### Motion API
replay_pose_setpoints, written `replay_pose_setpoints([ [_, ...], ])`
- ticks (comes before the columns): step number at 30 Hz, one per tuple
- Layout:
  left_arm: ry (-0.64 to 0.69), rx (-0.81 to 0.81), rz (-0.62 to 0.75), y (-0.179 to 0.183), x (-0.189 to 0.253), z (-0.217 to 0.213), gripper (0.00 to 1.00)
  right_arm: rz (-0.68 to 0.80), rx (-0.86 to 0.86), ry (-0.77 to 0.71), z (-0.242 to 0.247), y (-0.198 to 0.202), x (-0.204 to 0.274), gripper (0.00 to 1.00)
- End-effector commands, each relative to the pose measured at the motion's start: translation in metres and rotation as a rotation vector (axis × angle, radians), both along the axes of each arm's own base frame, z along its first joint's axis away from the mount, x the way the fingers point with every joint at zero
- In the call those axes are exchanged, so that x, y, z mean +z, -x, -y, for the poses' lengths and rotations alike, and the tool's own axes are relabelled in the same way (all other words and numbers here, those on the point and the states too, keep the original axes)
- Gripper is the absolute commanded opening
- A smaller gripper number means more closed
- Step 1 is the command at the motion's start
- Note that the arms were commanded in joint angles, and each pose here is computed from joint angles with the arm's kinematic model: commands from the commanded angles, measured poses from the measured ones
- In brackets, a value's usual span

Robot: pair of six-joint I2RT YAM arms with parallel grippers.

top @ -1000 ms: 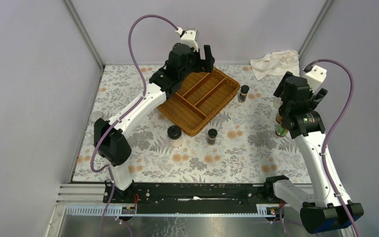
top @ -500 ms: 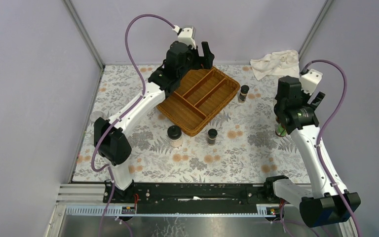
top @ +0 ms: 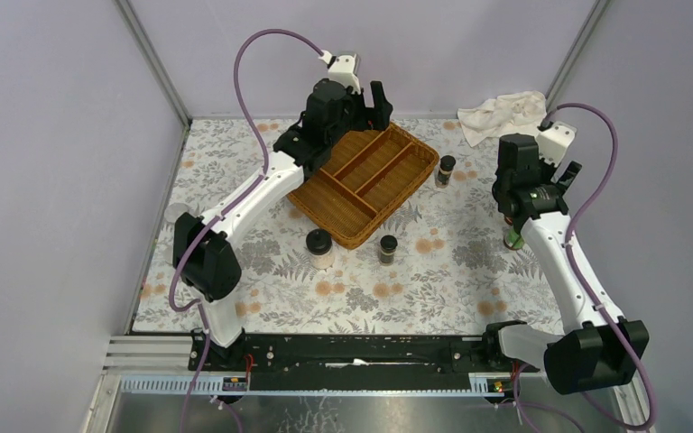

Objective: Organize the condiment bottles
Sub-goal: Pick up the bottle from the center of the board.

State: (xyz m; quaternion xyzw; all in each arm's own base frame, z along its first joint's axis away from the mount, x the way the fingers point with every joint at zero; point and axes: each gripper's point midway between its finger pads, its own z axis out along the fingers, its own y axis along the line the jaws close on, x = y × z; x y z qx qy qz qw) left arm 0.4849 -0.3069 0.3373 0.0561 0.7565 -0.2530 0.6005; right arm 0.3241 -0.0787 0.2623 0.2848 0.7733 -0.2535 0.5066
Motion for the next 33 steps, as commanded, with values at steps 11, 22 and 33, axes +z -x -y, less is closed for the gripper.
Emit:
replay_pose_setpoints([
  [11, -0.071, 0.038, 0.016, -0.018, -0.019, -0.003, 0.99, 0.051, -0.006, -0.033, 0.0, -0.029, -0.018, 1.0],
  [22, -0.099, 0.035, 0.014, -0.018, -0.029, 0.005, 0.99, 0.055, -0.034, -0.043, 0.008, -0.03, -0.02, 0.99],
  [33, -0.111, 0.037, 0.015, -0.016, -0.034, 0.007, 0.99, 0.08, -0.083, -0.101, 0.025, -0.034, -0.028, 0.89],
])
